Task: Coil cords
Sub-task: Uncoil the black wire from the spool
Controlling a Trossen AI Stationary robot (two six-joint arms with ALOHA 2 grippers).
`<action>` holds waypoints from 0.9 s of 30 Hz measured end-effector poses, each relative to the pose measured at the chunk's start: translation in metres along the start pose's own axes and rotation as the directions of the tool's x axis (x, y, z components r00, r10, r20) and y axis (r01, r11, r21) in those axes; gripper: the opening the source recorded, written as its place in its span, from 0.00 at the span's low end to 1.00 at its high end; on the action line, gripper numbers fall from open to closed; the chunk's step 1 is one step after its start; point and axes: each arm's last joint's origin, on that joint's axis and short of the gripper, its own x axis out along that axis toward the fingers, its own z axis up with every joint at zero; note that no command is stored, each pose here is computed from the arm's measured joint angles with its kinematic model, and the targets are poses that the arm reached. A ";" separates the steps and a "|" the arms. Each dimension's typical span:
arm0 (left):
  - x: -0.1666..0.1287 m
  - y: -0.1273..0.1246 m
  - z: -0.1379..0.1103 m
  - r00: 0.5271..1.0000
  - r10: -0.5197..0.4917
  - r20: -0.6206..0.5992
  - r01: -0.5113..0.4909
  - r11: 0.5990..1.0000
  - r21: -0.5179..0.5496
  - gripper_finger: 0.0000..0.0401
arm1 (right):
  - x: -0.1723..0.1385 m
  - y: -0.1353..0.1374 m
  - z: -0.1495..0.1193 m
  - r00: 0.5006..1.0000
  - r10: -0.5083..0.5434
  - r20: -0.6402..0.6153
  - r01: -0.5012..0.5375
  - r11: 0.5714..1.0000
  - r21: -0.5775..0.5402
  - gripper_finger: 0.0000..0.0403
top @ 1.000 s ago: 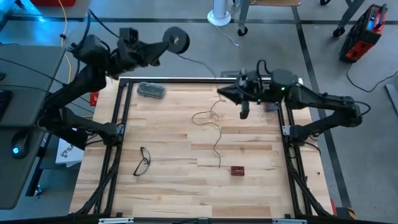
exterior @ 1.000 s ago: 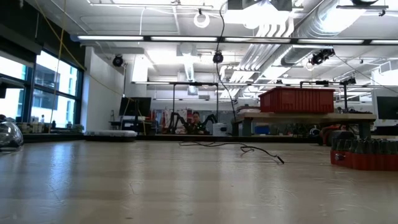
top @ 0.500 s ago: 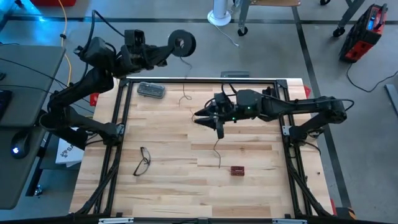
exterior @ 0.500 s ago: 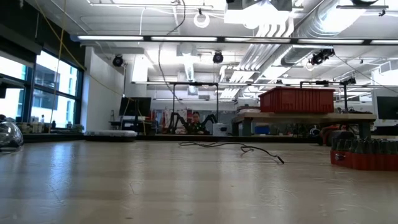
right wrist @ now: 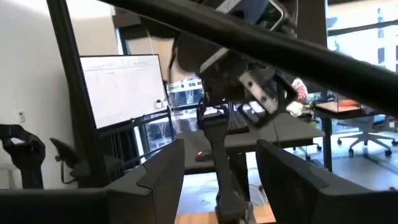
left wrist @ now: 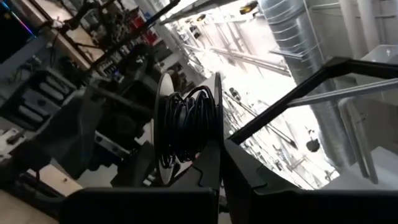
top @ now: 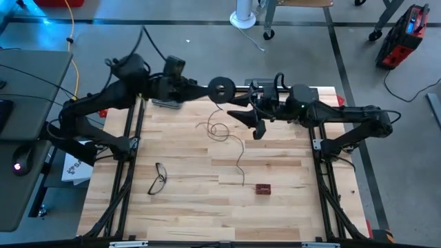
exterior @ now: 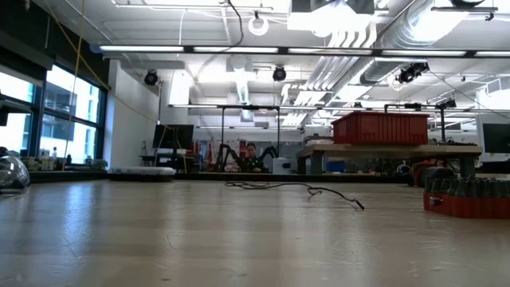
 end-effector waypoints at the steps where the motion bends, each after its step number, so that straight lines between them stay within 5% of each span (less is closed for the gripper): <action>1: 0.003 0.002 -0.001 1.000 0.002 -0.005 -0.002 1.000 -0.002 0.00 | 0.000 0.000 0.000 1.000 0.009 -0.001 -0.009 1.000 0.000 0.47; 12: 0.020 0.015 -0.003 1.000 -0.015 0.003 0.016 0.996 -0.089 0.00 | 0.000 0.008 -0.003 0.998 0.061 -0.021 -0.060 0.998 0.006 0.45; 15: 0.021 0.016 -0.004 1.000 -0.010 -0.001 0.010 0.996 -0.094 0.00 | 0.000 0.008 -0.003 0.999 0.047 -0.018 -0.047 0.999 0.006 0.36; 20: 0.016 0.010 -0.002 1.000 -0.021 0.014 0.022 0.996 -0.087 0.00 | 0.000 0.011 -0.003 0.998 0.057 -0.024 -0.057 0.998 0.005 0.05; 27: 0.018 0.007 -0.004 0.998 -0.033 0.050 0.040 0.989 -0.141 0.00 | 0.016 0.007 -0.021 0.998 0.049 -0.041 -0.050 0.999 -0.005 0.01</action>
